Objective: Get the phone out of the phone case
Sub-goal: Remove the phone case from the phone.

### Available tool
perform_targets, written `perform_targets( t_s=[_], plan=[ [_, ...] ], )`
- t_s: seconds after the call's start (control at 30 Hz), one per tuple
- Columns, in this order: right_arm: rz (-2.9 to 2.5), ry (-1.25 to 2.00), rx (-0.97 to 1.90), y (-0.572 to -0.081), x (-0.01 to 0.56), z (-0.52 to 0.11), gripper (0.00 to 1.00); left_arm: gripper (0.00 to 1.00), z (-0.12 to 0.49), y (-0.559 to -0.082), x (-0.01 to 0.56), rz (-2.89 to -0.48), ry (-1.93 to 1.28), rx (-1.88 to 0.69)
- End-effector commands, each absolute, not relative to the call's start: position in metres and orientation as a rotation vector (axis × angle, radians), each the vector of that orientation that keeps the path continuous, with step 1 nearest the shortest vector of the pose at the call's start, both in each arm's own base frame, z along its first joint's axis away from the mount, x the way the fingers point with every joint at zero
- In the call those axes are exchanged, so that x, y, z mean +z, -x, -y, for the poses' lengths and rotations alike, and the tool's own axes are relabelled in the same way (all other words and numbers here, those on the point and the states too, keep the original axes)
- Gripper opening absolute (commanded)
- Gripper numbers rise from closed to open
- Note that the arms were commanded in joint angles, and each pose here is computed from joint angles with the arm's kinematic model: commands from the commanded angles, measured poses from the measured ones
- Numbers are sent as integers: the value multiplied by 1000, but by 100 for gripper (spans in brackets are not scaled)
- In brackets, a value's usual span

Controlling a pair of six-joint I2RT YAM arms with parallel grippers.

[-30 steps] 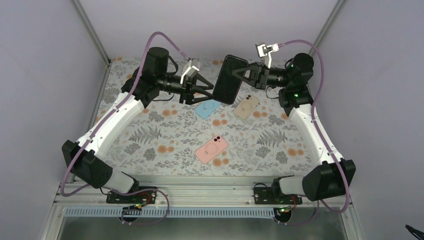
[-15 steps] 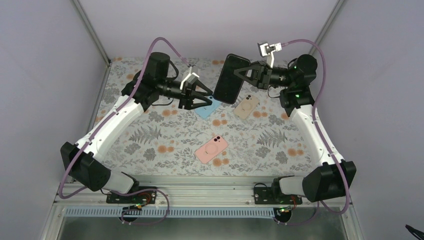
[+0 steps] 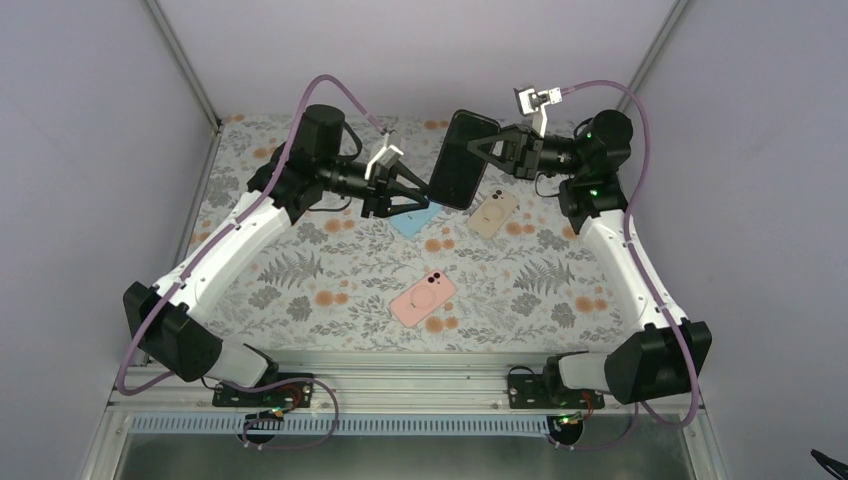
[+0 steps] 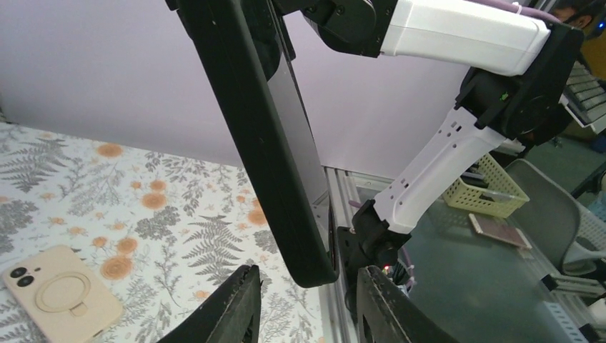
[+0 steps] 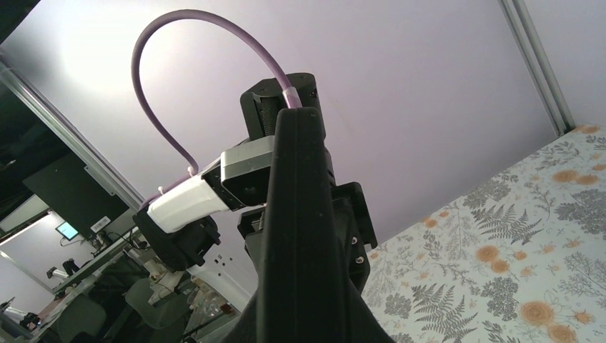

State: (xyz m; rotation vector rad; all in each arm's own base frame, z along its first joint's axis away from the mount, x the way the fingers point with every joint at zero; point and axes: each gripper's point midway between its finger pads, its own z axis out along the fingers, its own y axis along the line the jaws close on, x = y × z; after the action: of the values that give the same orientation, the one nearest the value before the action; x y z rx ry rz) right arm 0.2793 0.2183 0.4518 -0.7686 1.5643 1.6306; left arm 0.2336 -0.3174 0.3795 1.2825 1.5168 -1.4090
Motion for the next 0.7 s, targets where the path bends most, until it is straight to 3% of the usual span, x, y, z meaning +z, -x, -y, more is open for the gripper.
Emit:
perform_targets(
  t_s=[0.0, 0.67],
  plan=[
    [-1510, 796, 1612, -267, 468, -214, 4, 32, 317, -239, 383, -1491, -1283, -1368],
    [-1474, 870, 1638, -249, 470, -217, 4, 20, 319, -273, 363, -1631, -1145, -1322]
  ],
)
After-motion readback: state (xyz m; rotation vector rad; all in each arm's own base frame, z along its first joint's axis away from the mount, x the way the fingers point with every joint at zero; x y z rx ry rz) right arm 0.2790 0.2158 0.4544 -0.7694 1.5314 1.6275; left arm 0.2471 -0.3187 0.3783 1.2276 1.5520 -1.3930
